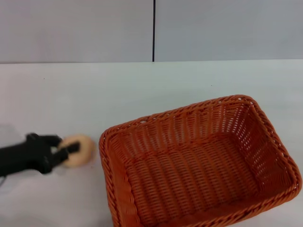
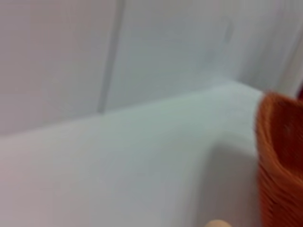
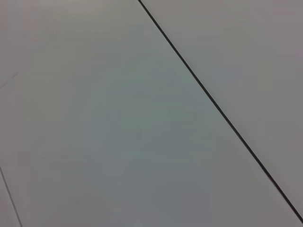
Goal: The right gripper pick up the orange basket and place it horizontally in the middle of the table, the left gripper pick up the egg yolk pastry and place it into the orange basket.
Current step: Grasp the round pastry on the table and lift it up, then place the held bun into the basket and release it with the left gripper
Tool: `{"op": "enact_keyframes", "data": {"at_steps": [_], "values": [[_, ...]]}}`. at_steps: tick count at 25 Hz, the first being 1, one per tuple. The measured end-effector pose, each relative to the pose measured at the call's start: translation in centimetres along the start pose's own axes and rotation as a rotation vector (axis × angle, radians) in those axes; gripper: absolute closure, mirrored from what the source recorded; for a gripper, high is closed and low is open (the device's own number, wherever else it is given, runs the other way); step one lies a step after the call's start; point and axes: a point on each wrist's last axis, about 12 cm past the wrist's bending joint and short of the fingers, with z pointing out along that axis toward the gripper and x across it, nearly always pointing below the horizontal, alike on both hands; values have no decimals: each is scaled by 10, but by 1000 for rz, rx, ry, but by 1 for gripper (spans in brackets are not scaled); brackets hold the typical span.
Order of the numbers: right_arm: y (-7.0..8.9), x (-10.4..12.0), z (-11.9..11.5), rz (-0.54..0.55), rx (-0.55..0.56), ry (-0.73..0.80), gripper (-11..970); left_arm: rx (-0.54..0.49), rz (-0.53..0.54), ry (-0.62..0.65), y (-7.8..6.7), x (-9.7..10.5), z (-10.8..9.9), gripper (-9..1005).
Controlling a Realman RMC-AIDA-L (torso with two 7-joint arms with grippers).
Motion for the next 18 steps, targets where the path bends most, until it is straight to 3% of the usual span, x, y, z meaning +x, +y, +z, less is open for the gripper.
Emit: {"op": "enact_keyframes", "data": {"at_steps": [7, 9, 13, 15, 18], "values": [[0, 1, 2, 7, -6, -2, 379, -162, -46, -184, 17, -13, -27, 816], [1, 2, 2, 11, -6, -3, 379, -206, -74, -289, 21, -21, -31, 829], [1, 2, 3, 13, -8, -2, 378, -195, -86, -354, 20, -28, -31, 862], [1, 3, 3, 14, -9, -1, 378, -43, -49, -445, 8, -49, -20, 876], [1, 4, 4, 19, -10, -2, 378, -43, -49, -445, 8, -49, -20, 896]]}}
